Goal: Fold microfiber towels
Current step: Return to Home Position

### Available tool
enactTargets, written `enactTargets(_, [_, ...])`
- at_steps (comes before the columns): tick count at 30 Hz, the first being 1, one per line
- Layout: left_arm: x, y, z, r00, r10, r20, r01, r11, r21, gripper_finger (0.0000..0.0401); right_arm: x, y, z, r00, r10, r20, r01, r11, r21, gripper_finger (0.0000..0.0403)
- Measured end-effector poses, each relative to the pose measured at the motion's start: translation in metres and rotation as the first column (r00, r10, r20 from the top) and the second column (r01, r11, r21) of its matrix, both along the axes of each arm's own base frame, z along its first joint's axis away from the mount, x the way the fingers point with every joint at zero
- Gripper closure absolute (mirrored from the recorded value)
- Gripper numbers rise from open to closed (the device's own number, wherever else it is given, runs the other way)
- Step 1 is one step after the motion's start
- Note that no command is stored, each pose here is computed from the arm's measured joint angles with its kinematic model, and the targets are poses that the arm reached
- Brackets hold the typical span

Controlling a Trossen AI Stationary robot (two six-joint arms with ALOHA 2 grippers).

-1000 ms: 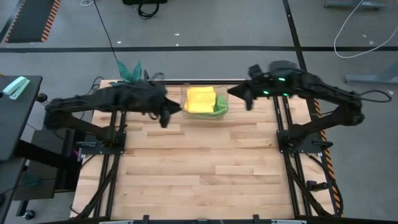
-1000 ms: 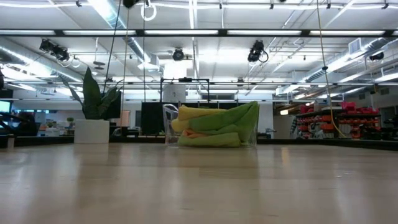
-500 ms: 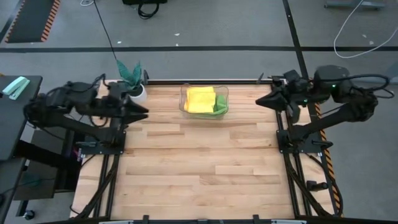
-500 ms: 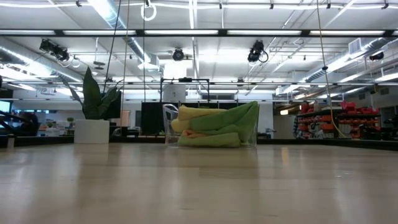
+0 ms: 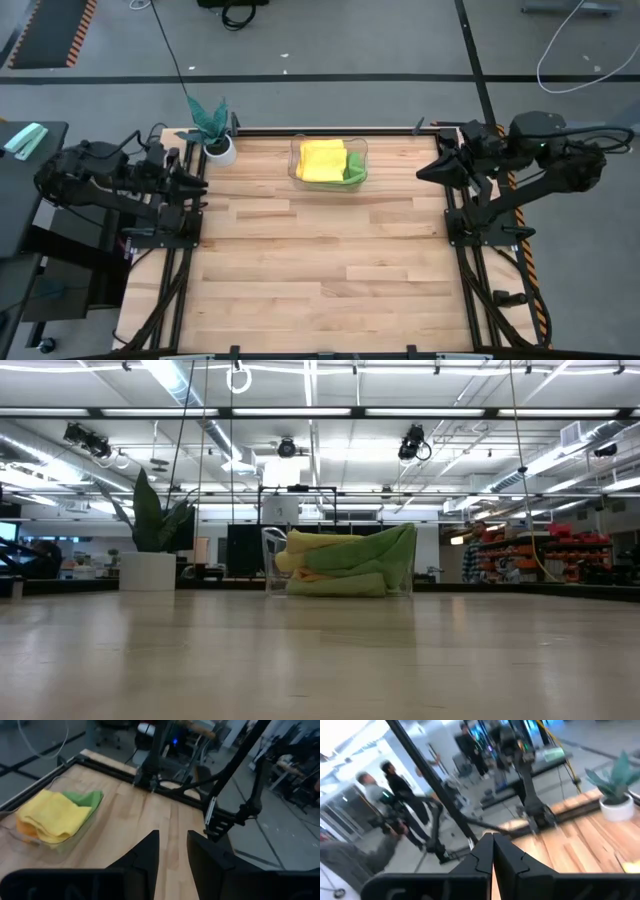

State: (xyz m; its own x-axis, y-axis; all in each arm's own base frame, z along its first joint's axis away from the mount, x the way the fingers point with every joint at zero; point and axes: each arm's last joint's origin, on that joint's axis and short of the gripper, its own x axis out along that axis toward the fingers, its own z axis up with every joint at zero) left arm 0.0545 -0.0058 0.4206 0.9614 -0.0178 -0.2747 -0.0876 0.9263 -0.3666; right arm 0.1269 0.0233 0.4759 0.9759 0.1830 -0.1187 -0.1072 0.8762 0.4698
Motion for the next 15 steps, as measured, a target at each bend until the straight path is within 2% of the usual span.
enactTargets(4, [-0.007,0.001,-0.028,0.995,0.000,0.098,0.002,1.000,-0.013,0.0294,-0.002,0.000,-0.010,0.994,0.003,0.113,-0.006,1.000,0.022,0.0387])
enactTargets(8, [-0.020,0.004,-0.056,0.975,-0.001,0.224,0.011,0.999,-0.040,0.0294,0.001,0.006,-0.042,0.960,0.034,0.278,-0.050,0.997,0.051,0.0385])
enactTargets(11, [-0.034,0.006,-0.070,0.936,0.000,0.353,0.022,0.998,-0.058,0.0294,0.002,0.008,-0.075,0.903,0.048,0.427,-0.097,0.991,0.094,0.0385])
enactTargets(15, [-0.051,0.010,-0.084,0.855,0.002,0.519,0.022,0.999,-0.041,0.0294,-0.004,0.008,-0.113,0.768,0.059,0.637,-0.180,0.975,0.127,0.0387])
